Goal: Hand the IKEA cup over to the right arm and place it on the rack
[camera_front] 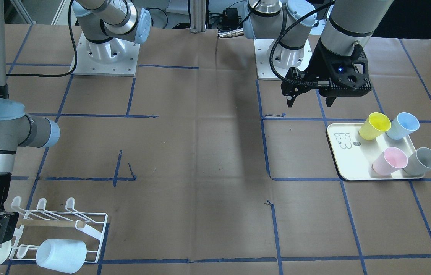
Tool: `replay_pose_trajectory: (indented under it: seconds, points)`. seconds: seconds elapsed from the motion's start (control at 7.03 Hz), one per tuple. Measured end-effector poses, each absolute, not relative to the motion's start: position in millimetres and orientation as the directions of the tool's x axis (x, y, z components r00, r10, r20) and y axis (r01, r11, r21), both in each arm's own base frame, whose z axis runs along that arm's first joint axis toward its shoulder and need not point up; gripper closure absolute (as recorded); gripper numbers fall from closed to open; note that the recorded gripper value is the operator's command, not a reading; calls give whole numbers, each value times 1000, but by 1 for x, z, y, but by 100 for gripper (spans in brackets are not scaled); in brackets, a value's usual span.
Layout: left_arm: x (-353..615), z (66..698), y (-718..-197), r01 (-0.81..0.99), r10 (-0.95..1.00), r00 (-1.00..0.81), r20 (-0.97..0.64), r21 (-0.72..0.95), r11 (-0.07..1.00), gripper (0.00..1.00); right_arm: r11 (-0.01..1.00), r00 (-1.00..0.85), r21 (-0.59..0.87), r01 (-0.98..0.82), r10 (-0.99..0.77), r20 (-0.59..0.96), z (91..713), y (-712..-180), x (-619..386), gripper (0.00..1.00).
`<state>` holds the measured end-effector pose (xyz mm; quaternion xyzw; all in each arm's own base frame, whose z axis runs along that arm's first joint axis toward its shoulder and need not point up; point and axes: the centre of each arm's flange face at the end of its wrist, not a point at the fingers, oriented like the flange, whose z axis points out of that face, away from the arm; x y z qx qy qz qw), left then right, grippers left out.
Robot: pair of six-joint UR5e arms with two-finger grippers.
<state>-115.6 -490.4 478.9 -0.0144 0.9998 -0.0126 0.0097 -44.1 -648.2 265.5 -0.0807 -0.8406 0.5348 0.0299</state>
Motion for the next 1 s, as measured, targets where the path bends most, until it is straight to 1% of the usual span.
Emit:
replay_pose_trajectory:
  seconds: [0.57, 1.0]
  points:
    - [-116, 479, -490, -29, -29, -999, -19, -27, 999, 1, 418, -986, -903, 95, 166, -27, 269, -650, -45, 0]
    - [-116, 479, -490, -29, -29, -999, -19, -27, 999, 1, 398, -986, -912, 96, 163, -33, 282, -649, -43, 0]
